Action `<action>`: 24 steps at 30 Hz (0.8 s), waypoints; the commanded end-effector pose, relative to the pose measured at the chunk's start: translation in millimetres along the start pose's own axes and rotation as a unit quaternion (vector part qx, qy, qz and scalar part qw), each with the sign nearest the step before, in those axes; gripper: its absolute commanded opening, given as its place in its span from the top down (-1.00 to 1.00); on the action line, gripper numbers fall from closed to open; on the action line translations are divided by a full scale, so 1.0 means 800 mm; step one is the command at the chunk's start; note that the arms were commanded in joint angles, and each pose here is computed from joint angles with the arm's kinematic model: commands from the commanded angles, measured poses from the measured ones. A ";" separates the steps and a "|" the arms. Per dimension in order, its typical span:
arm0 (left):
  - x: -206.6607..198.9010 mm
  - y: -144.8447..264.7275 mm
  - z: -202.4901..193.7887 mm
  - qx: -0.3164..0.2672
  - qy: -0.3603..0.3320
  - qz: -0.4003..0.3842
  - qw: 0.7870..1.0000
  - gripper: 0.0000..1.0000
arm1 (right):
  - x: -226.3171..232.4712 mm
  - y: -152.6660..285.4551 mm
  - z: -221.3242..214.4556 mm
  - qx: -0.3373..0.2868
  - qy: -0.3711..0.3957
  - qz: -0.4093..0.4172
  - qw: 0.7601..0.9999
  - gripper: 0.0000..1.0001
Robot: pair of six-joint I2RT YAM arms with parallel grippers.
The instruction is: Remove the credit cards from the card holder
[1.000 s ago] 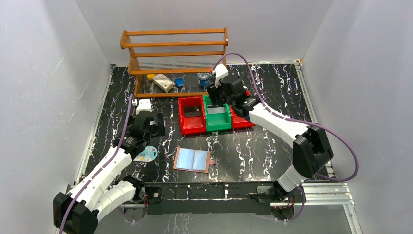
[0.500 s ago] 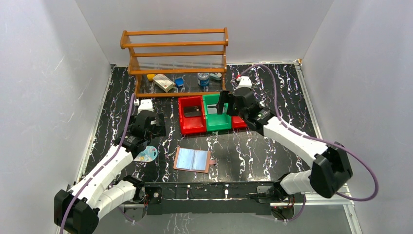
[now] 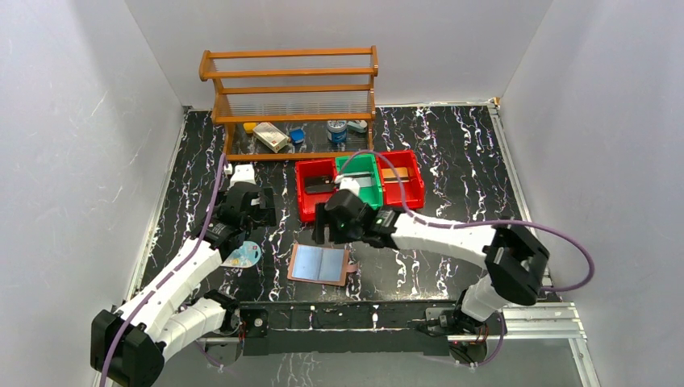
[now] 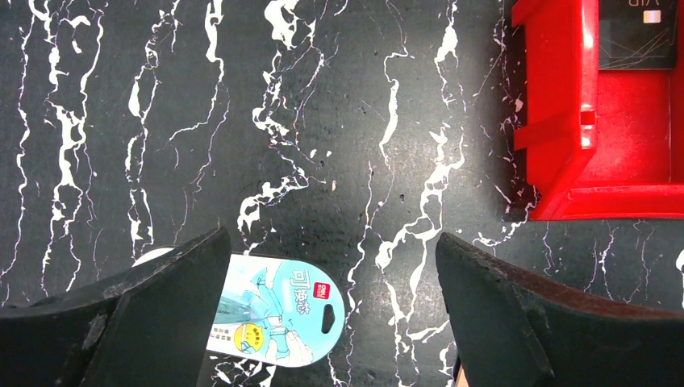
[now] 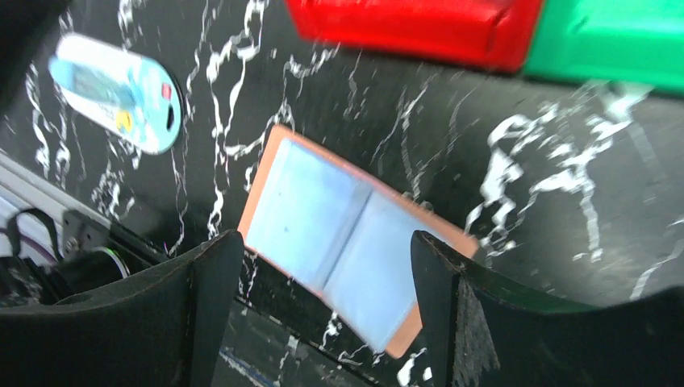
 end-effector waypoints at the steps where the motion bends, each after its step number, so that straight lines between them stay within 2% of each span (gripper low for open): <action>1: 0.006 0.007 0.010 -0.022 0.012 0.005 1.000 -0.97 | 0.035 0.000 -0.019 -0.014 -0.012 -0.044 0.999 -0.65; 9: 0.009 0.009 0.011 -0.025 0.013 0.014 0.999 -0.97 | 0.057 -0.024 -0.060 0.011 -0.029 -0.072 0.997 -0.52; 13: 0.012 0.010 0.012 -0.028 0.018 0.025 0.999 -0.97 | 0.057 -0.037 -0.072 0.012 -0.051 -0.126 0.991 -0.48; 24: 0.025 0.014 0.015 -0.038 0.041 0.075 0.996 -0.97 | 0.069 -0.065 -0.093 0.010 -0.092 -0.175 0.980 -0.51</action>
Point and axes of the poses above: each gripper's point midway between its finger pads, its own y axis back along the fingers, its own x axis along the line the jaws close on, z = x × y, the point moved 7 cm from there along y, back along the fingers, and after that the axes turned 1 degree about -y, right-handed, at the moved point
